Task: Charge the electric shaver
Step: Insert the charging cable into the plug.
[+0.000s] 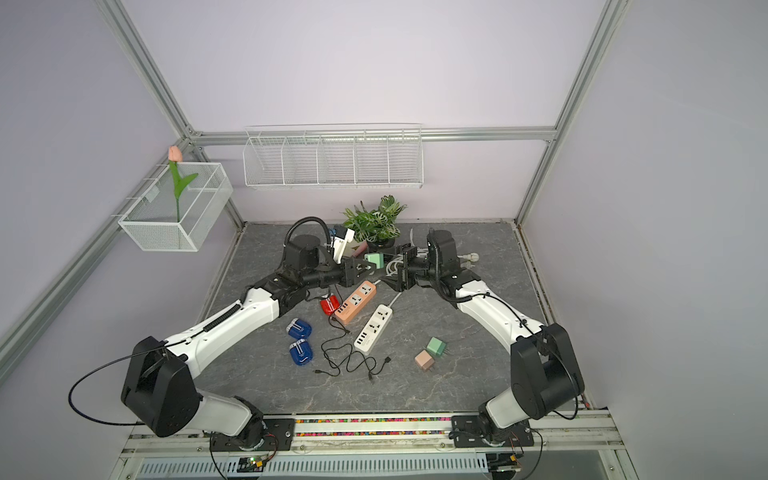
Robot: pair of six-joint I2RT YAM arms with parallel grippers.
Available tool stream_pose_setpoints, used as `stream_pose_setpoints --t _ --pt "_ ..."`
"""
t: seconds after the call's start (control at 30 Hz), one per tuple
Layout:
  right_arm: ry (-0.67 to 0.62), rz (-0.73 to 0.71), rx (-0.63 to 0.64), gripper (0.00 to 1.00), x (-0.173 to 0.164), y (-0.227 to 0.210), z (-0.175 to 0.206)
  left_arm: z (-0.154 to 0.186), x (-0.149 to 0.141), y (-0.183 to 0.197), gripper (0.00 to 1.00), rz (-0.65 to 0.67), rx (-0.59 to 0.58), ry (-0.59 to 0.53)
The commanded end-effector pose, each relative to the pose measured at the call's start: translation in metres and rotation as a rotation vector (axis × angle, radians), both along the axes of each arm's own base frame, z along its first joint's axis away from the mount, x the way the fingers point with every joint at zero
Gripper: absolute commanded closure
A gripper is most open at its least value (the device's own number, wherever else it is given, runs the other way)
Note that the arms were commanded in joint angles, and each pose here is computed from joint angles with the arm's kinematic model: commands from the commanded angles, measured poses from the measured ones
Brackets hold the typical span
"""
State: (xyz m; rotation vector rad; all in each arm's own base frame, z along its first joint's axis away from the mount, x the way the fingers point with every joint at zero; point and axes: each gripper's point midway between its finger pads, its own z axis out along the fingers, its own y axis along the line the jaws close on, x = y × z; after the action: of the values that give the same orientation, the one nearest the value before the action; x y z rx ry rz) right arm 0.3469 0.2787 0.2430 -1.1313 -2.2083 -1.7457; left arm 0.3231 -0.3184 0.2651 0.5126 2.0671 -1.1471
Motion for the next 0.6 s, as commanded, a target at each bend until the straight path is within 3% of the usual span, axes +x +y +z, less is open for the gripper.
stream_pose_setpoints --t 0.0,0.13,0.3,0.43,0.57 --pt "-0.054 -0.027 -0.211 0.09 -0.014 -0.044 -0.015 -0.004 -0.005 0.025 1.0 0.044 0.137 0.055" --pt "-0.218 0.08 -0.474 0.09 -0.024 -0.073 -0.022 -0.03 -0.015 0.055 1.0 0.042 0.368 0.124" --pt "-0.528 0.276 -0.656 0.09 -0.028 -0.068 -0.009 -0.058 -0.029 0.085 1.0 -0.036 0.651 0.184" --pt "-0.714 0.397 -0.697 0.09 -0.031 -0.054 -0.005 -0.081 -0.03 0.092 1.0 -0.111 0.79 0.27" --pt "-0.928 0.482 -0.672 0.09 -0.04 -0.035 0.009 -0.1 -0.019 0.088 1.0 -0.147 0.859 0.321"
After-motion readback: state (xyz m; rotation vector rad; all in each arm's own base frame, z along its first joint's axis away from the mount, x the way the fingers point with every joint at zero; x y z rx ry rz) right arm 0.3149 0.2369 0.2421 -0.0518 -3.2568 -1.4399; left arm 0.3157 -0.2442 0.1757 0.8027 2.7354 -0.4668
